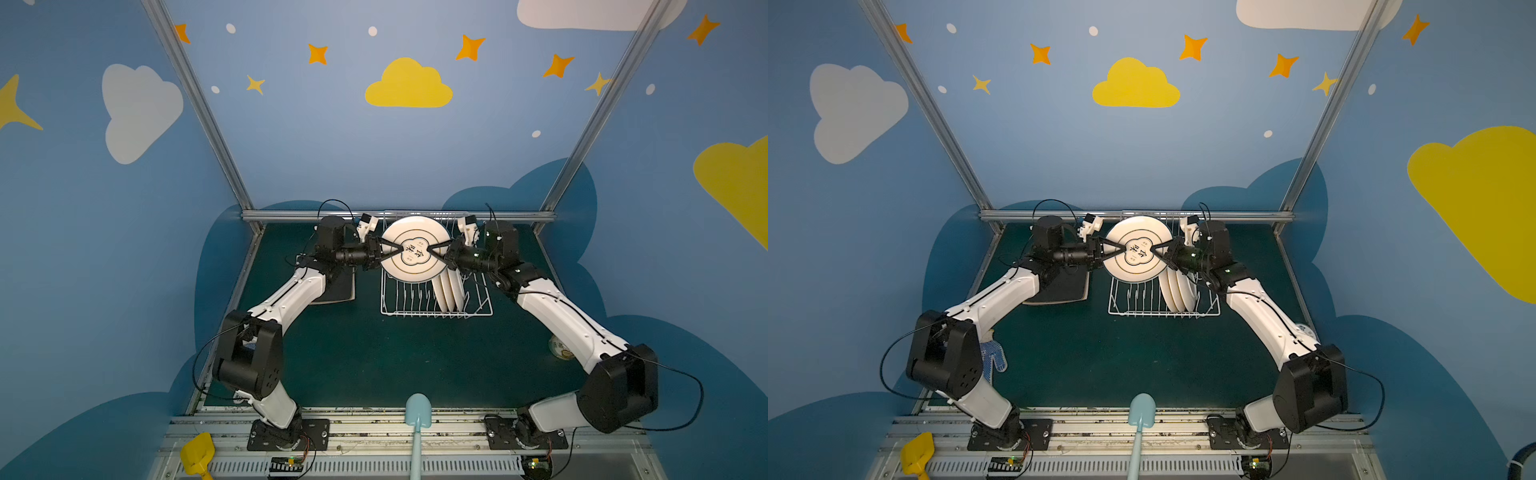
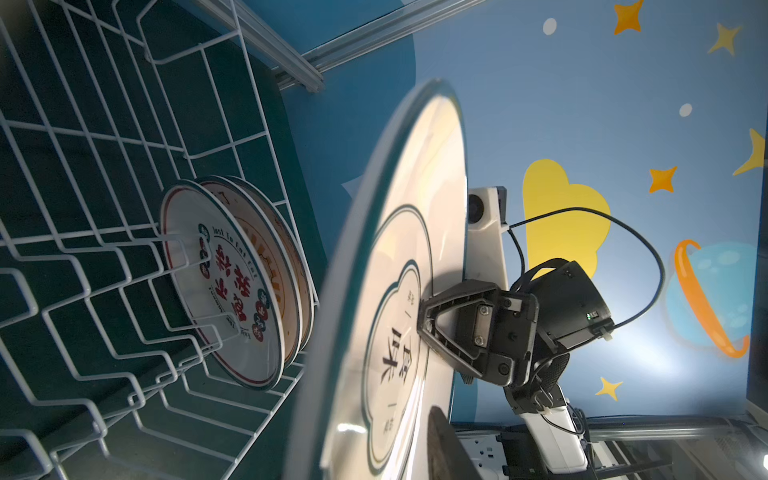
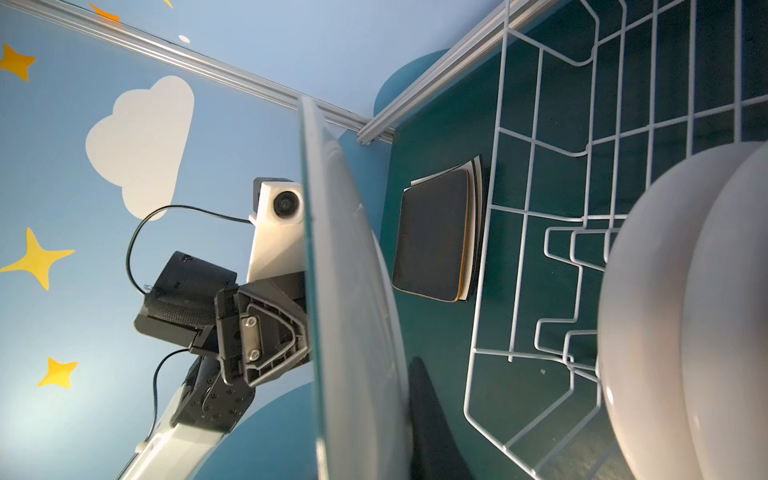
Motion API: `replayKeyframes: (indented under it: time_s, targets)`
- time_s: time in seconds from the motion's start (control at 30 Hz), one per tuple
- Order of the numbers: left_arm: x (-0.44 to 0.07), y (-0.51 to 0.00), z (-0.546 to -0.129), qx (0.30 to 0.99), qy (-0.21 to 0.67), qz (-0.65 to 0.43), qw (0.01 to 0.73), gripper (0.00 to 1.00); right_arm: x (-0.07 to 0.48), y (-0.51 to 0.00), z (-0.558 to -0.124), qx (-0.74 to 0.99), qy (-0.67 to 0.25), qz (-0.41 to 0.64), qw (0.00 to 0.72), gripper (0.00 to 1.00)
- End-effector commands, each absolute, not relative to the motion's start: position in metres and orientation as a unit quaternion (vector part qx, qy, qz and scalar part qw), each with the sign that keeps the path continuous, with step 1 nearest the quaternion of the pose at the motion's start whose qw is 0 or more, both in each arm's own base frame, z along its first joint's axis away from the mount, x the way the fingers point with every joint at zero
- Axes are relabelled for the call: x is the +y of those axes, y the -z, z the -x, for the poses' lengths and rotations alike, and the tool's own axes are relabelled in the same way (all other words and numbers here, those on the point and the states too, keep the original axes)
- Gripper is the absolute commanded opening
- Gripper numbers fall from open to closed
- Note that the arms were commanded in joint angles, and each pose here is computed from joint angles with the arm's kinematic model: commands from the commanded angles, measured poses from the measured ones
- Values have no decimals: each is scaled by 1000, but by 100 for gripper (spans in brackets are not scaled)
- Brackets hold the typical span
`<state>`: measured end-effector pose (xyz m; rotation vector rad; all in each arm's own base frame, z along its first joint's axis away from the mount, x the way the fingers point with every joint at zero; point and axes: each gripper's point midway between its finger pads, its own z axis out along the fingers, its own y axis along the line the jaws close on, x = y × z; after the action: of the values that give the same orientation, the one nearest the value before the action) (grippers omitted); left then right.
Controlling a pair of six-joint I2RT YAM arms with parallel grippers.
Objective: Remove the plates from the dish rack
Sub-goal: 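Hold the white plate with both grippers and lift it clear of the rack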
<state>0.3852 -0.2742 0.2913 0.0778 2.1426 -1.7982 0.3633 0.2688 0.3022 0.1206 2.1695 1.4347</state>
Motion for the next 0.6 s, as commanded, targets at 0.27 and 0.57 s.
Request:
replayKeyframes:
  time_s: [0.27, 0.57]
  targets:
    - [-278, -299, -387, 749, 637, -40, 177, 3, 276, -326, -364, 782, -555, -22, 283, 0]
    - [-275, -304, -387, 748, 638, -39, 181, 3, 267, -329, -363, 786, -536, -21, 308, 40]
